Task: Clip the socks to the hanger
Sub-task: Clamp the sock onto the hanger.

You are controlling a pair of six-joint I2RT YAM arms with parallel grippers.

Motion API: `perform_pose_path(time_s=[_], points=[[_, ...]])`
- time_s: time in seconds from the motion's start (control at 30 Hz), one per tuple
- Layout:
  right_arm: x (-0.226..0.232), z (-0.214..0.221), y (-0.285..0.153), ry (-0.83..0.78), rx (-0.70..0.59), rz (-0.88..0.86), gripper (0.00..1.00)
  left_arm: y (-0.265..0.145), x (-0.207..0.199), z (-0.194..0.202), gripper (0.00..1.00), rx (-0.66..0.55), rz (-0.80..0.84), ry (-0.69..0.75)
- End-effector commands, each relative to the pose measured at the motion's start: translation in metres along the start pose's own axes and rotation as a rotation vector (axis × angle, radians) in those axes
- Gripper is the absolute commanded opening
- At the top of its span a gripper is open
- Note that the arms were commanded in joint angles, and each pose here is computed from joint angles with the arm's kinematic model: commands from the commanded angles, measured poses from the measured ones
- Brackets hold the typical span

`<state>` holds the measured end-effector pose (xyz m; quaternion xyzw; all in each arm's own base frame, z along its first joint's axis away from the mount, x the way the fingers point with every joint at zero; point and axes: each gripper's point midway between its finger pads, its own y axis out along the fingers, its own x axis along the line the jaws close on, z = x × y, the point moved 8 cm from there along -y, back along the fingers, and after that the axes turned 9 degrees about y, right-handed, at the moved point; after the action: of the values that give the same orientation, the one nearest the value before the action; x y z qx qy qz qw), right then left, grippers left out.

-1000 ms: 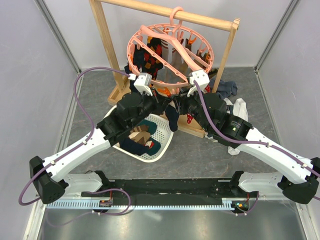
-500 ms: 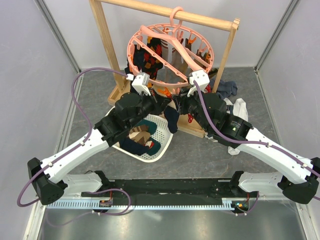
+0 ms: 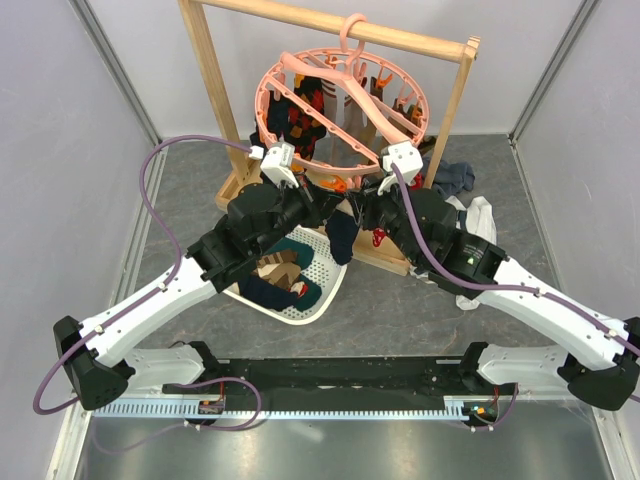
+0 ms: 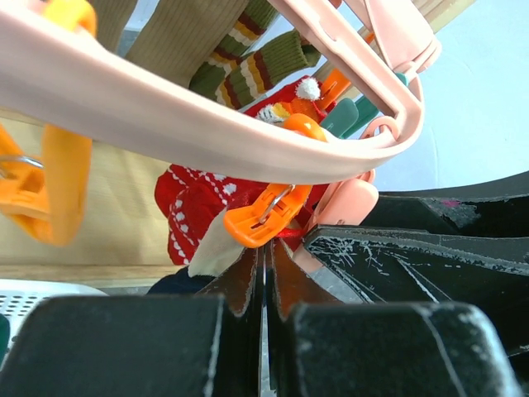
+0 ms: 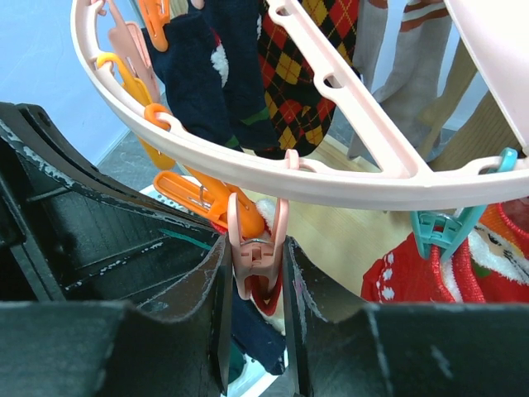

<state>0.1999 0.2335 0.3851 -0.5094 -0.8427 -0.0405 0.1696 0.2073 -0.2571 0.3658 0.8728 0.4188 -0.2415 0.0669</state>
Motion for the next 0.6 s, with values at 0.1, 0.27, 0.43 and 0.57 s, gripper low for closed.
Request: perform_pose_path(time_s=[0.1, 0.27, 0.43, 0.57], points=[[-0.0104, 0.0168, -0.0089, -0.058, 0.05, 0.021, 0.0, -0.0129, -0.0139, -0.0164, 0.02, -0.064, 0.06, -0.095], [-0.0096, 0.0174, -0.0091, -0.066, 0.045, 0.0, 0.0, -0.0143, -0.0151, -0.0194, 0.02, -0.079, 0.07, -0.103], [-0.0039, 0.021, -0.0092, -0.053, 0.058, -0.062, 0.0, -0.0109, -0.0172, -0.0186, 0.02, -0.092, 0.092, -0.117], [-0.0023, 0.0207, -0.0105, -0.034, 0.051, -0.081, 0.0, -0.0079, -0.0179, -0.015, 0.02, -0.094, 0.108, -0.143]])
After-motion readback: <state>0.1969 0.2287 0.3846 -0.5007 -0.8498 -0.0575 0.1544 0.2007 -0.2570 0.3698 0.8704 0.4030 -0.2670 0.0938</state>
